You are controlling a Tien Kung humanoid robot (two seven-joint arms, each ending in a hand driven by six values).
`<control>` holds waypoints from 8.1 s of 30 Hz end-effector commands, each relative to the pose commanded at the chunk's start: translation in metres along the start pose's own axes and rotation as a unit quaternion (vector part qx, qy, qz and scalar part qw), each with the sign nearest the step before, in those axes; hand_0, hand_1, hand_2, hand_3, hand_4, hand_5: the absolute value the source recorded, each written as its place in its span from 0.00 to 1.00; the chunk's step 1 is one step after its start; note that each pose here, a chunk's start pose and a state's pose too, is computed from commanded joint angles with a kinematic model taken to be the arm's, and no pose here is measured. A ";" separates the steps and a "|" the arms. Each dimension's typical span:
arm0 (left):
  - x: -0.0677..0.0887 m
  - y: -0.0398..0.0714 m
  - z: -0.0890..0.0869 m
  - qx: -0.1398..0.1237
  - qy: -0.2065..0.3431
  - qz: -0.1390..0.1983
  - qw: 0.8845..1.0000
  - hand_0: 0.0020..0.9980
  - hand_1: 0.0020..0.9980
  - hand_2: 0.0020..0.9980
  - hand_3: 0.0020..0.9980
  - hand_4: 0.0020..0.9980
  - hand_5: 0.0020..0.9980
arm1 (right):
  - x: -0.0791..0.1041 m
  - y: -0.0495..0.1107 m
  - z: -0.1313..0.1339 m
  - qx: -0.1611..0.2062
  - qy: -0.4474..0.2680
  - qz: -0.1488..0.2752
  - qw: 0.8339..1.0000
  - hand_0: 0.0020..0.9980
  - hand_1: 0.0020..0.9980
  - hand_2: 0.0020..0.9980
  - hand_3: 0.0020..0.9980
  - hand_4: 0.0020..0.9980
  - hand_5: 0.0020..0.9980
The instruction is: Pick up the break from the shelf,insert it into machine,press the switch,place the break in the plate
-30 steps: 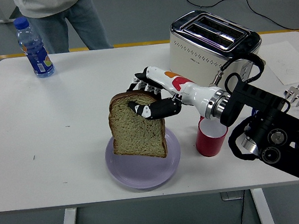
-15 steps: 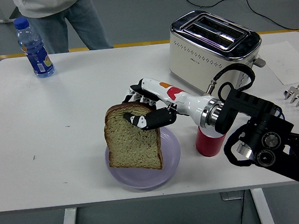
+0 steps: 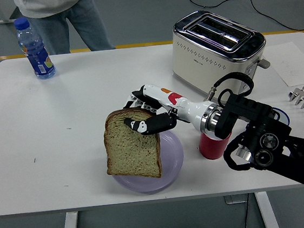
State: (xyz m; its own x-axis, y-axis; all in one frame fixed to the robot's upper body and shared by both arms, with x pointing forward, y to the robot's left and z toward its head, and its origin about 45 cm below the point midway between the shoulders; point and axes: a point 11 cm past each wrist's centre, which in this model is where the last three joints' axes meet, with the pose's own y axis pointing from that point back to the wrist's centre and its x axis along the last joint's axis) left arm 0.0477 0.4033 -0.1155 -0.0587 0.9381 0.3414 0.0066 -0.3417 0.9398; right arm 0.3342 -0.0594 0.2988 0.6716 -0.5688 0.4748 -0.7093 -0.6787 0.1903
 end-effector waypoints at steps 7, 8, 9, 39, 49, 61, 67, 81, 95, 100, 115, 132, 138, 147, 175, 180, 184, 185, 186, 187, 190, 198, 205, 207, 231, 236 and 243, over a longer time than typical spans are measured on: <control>0.001 0.000 -0.001 0.002 -0.004 0.001 1.000 0.69 0.71 0.69 0.57 0.29 0.81 | 0.000 -0.004 0.010 -0.010 -0.035 0.005 0.999 0.14 0.19 0.35 0.45 0.51 0.10; 0.001 0.000 -0.002 0.002 -0.004 0.001 1.000 0.69 0.71 0.69 0.57 0.29 0.81 | 0.000 -0.005 0.012 -0.011 -0.040 0.007 0.999 0.14 0.19 0.35 0.45 0.51 0.10; 0.001 0.000 -0.002 0.002 -0.005 0.001 1.000 0.69 0.71 0.69 0.57 0.29 0.81 | 0.000 -0.005 0.012 -0.012 -0.041 0.008 0.999 0.14 0.19 0.35 0.45 0.51 0.10; 0.001 0.000 0.001 -0.001 -0.006 0.001 1.000 0.69 0.71 0.69 0.57 0.29 0.82 | -0.018 -0.025 0.042 -0.052 -0.095 0.016 0.994 0.13 0.18 0.35 0.45 0.51 0.10; 0.001 0.000 0.002 -0.002 -0.005 0.001 1.000 0.69 0.71 0.69 0.57 0.29 0.82 | -0.021 -0.029 0.053 -0.066 -0.104 0.021 0.992 0.12 0.18 0.35 0.44 0.51 0.09; 0.000 0.000 0.002 -0.001 -0.005 0.000 1.000 0.69 0.71 0.69 0.57 0.29 0.82 | -0.025 -0.032 0.066 -0.080 -0.111 0.027 0.990 0.12 0.18 0.35 0.44 0.52 0.09; 0.000 0.000 0.003 -0.002 -0.005 0.000 1.000 0.69 0.71 0.69 0.57 0.30 0.82 | -0.024 -0.032 0.071 -0.086 -0.112 0.032 0.989 0.12 0.18 0.35 0.44 0.52 0.08; 0.000 0.000 0.002 -0.001 -0.004 0.000 1.000 0.69 0.71 0.69 0.57 0.30 0.82 | -0.029 -0.031 0.079 -0.095 -0.111 0.030 0.989 0.12 0.18 0.35 0.44 0.52 0.07; 0.000 0.000 0.002 -0.001 -0.007 0.000 1.000 0.69 0.71 0.70 0.57 0.29 0.82 | -0.029 -0.030 0.082 -0.098 -0.103 0.031 0.989 0.12 0.18 0.35 0.44 0.52 0.07; 0.000 0.000 0.001 0.000 -0.008 0.000 1.000 0.69 0.71 0.69 0.57 0.29 0.82 | -0.032 -0.031 0.082 -0.098 -0.099 0.025 0.990 0.14 0.22 0.36 0.45 0.51 0.07; 0.000 0.000 0.001 0.001 -0.011 0.001 1.000 0.69 0.71 0.69 0.57 0.29 0.82 | -0.034 -0.034 0.082 -0.095 -0.085 0.019 0.992 0.25 0.34 0.43 0.51 0.49 0.09; 0.000 0.000 0.002 0.000 -0.008 0.000 1.000 0.69 0.71 0.69 0.57 0.29 0.82 | -0.039 -0.036 0.079 -0.085 -0.042 -0.008 0.995 0.30 0.38 0.47 0.52 0.50 0.13; -0.001 0.000 0.003 -0.001 -0.007 -0.001 1.000 0.69 0.71 0.69 0.57 0.29 0.82 | -0.037 -0.038 0.077 -0.076 -0.016 -0.005 0.997 0.33 0.43 0.49 0.53 0.51 0.15; -0.001 0.001 0.004 -0.002 -0.007 -0.001 1.000 0.69 0.71 0.69 0.57 0.29 0.82 | -0.037 -0.039 0.077 -0.073 0.002 -0.002 0.997 0.42 0.51 0.54 0.57 0.55 0.18; -0.001 0.001 0.004 -0.002 -0.006 -0.001 1.000 0.69 0.71 0.69 0.57 0.29 0.82 | -0.038 -0.039 0.080 -0.069 0.003 -0.002 0.998 0.89 0.85 0.87 0.88 0.64 0.25; -0.001 0.001 0.003 -0.001 -0.009 -0.001 1.000 0.69 0.71 0.69 0.57 0.29 0.82 | -0.037 -0.039 0.080 -0.065 0.002 0.004 0.998 0.89 0.85 0.87 0.88 0.64 0.25; -0.001 0.000 0.002 0.000 -0.010 -0.001 1.000 0.69 0.71 0.69 0.57 0.29 0.82 | -0.036 -0.038 0.078 -0.059 -0.002 0.011 0.998 0.90 0.88 0.88 0.89 0.65 0.26; -0.001 0.000 0.001 0.001 -0.010 -0.001 1.000 0.69 0.71 0.69 0.57 0.29 0.82 | -0.035 -0.038 0.077 -0.054 -0.006 0.015 0.998 0.90 0.88 0.88 0.89 0.65 0.26; -0.001 0.000 0.001 0.001 -0.011 -0.001 1.000 0.69 0.71 0.69 0.57 0.29 0.82 | -0.033 -0.038 0.076 -0.049 -0.012 0.020 0.999 0.90 0.88 0.88 0.89 0.65 0.26; -0.001 0.000 0.001 0.001 -0.011 -0.001 1.000 0.69 0.71 0.69 0.57 0.29 0.82 | -0.032 -0.038 0.074 -0.041 -0.019 0.026 0.999 0.91 0.88 0.90 0.89 0.68 0.29; -0.001 0.000 0.001 0.001 -0.012 -0.001 1.000 0.69 0.71 0.69 0.57 0.29 0.82 | -0.025 -0.037 0.067 -0.017 -0.046 0.044 0.998 0.91 0.88 0.90 0.89 0.68 0.29; -0.001 0.000 0.000 0.001 -0.012 -0.001 1.000 0.69 0.71 0.69 0.57 0.29 0.82 | -0.003 -0.033 0.050 0.042 -0.123 0.084 0.988 0.91 0.87 0.90 0.90 0.69 0.30; -0.001 0.000 0.000 0.001 -0.011 -0.001 1.000 0.69 0.71 0.69 0.57 0.29 0.82 | 0.020 -0.026 0.033 0.086 -0.173 0.115 0.974 0.88 0.84 0.85 0.84 0.67 0.32; -0.001 0.000 0.000 0.001 -0.011 -0.001 1.000 0.69 0.71 0.69 0.57 0.29 0.82 | 0.024 -0.024 0.029 0.095 -0.182 0.119 0.971 0.88 0.84 0.85 0.84 0.67 0.32; -0.002 0.000 0.001 0.000 -0.009 -0.002 1.000 0.69 0.71 0.69 0.57 0.29 0.83 | 0.070 0.006 0.003 0.198 -0.326 0.158 0.911 0.83 0.78 0.78 0.76 0.59 0.36; -0.002 0.000 0.001 0.000 -0.010 -0.002 1.000 0.69 0.71 0.69 0.57 0.29 0.82 | 0.083 0.014 0.005 0.210 -0.332 0.180 0.902 0.83 0.78 0.77 0.74 0.60 0.35; -0.002 0.000 0.001 0.000 -0.010 -0.003 1.000 0.69 0.71 0.69 0.57 0.29 0.82 | 0.102 0.028 0.016 0.218 -0.336 0.222 0.889 0.83 0.78 0.77 0.74 0.58 0.36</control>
State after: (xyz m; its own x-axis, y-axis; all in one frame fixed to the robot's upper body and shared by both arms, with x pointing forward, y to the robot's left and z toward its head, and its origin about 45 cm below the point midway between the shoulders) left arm 0.0488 0.4014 -0.1159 -0.0389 0.9409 0.3366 0.0063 -0.3366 0.9416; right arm 0.3866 -0.1443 0.3386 0.4256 -0.8756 -0.2285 -0.8849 -0.3498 -0.3075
